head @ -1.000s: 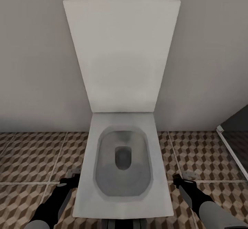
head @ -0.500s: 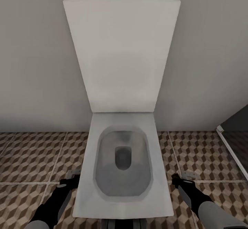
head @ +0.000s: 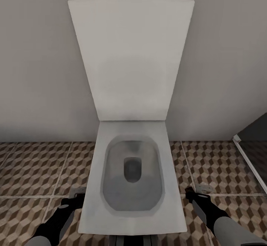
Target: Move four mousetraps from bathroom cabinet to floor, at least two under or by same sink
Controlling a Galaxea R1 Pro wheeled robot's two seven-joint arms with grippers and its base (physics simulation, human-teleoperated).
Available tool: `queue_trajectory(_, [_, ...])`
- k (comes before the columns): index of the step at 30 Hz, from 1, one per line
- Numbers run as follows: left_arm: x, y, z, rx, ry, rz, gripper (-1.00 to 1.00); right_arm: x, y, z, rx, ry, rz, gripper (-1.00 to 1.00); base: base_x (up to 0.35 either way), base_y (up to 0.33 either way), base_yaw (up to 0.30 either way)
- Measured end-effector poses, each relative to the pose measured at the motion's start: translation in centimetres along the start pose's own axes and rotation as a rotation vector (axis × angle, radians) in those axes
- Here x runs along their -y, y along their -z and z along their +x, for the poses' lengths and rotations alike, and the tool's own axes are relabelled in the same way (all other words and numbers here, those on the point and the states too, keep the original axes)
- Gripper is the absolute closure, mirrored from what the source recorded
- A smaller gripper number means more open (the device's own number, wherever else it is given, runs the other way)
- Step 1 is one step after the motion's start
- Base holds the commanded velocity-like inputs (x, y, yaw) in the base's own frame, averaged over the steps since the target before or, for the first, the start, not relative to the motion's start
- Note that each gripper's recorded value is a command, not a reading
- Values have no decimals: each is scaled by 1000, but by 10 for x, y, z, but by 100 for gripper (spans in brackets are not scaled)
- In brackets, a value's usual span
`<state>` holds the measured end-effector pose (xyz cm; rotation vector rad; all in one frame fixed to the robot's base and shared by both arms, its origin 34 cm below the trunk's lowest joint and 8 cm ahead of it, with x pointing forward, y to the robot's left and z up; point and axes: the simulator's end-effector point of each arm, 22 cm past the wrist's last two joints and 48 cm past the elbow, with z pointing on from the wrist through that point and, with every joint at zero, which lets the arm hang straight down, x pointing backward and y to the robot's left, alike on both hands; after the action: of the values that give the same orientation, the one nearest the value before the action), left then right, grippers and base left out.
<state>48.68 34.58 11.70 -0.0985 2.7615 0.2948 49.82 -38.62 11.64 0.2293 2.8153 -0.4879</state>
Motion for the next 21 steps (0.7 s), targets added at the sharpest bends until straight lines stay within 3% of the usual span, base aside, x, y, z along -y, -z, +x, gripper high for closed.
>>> queue_trajectory(21, [-5, -2, -1, 41, 3, -8, 100, -1, 0, -1, 5, -2, -1, 100, 0, 0, 0])
